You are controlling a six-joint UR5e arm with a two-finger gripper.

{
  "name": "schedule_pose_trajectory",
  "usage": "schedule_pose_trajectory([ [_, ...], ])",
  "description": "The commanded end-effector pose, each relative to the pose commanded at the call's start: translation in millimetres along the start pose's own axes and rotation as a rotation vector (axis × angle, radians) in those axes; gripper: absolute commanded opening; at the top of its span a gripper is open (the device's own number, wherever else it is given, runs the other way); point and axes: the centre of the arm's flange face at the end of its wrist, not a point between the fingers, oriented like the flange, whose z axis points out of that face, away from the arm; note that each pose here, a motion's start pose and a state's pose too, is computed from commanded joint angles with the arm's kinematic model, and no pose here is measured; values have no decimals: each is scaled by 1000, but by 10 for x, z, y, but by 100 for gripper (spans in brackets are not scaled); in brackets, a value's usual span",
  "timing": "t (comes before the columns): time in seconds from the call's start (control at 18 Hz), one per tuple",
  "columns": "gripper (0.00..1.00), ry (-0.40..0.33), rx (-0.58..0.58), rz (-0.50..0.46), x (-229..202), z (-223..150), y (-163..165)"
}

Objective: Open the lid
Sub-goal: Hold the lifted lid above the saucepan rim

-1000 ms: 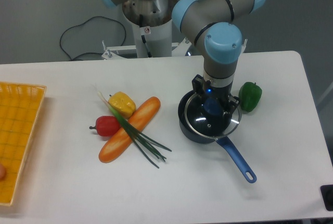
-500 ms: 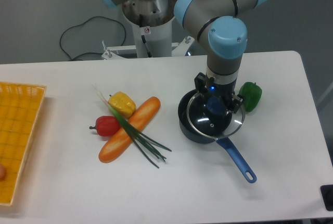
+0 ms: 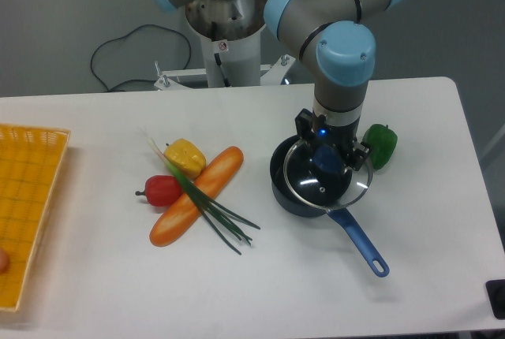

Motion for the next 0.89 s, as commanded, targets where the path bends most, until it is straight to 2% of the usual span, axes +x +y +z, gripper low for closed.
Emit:
schedule_pose_trajectory([
  [0.89,56,6,-9,-4,7,38,28],
])
